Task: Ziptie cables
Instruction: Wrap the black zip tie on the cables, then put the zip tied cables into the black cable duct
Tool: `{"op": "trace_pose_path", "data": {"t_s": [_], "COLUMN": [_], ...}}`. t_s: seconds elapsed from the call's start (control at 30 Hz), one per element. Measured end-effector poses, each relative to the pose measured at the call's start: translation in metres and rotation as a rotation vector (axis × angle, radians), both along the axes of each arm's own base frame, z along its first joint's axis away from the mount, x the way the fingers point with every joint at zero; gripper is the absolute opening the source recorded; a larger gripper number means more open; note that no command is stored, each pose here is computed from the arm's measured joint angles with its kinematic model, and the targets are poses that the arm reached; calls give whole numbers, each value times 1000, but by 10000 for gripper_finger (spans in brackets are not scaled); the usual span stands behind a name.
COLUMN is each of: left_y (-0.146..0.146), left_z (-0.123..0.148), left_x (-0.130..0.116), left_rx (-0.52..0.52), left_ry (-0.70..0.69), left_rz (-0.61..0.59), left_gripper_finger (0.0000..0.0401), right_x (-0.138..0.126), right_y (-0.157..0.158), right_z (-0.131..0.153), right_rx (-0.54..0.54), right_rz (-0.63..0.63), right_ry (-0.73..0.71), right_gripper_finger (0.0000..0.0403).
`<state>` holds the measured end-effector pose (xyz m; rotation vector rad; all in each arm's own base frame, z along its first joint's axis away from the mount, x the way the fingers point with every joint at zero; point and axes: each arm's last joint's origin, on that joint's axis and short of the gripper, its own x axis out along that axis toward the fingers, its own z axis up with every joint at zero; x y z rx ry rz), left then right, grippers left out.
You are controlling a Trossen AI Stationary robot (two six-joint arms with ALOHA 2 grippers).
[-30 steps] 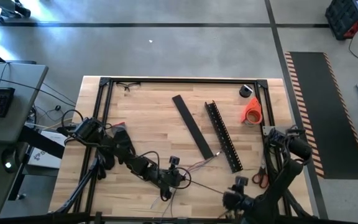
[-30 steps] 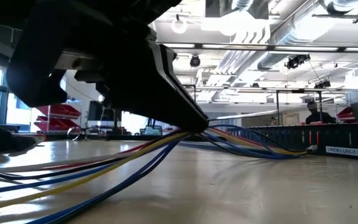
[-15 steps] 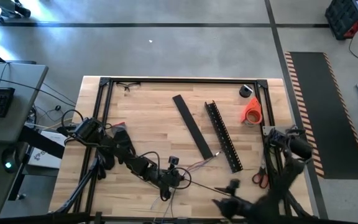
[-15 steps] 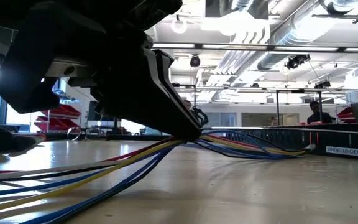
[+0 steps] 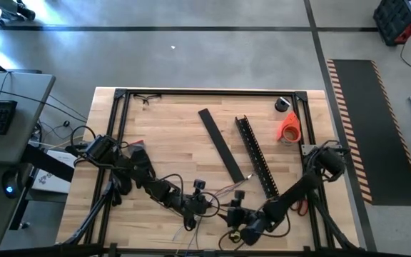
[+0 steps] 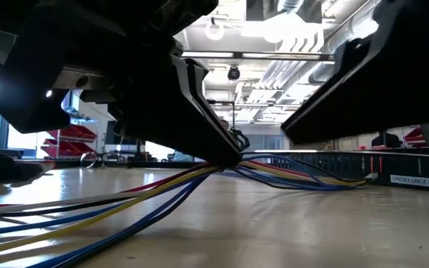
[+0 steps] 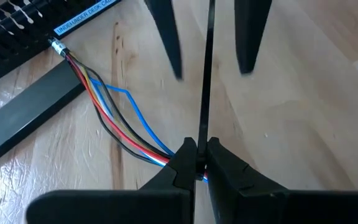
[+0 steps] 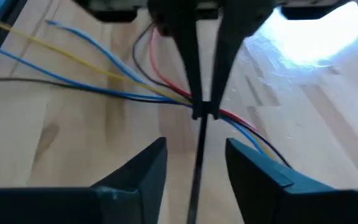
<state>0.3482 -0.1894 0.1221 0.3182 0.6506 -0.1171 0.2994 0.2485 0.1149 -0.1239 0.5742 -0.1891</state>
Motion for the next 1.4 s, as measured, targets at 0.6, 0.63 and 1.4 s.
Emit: {"op": "trace_pose_path", "data": {"t_s": [0.6, 0.63, 1.4], "left_y": [0, -1, 4], "left_z": [1, 2, 32], "left_x": [1, 1, -11], "left_rx": [-23, -28, -95], "left_ry": [-6, -6, 164], "left_rz": [3, -2, 49], "left_gripper_finger": [5, 5, 121], "right_x": [5, 2, 19], "right_y": [1, 4, 18], "right_z": [-18, -18, 20], "right_rx": [-32, -22, 95], "right_rz": [1, 3, 122], "right_ry": [-2, -5, 227], "right_gripper_finger": [2, 2, 100]}}
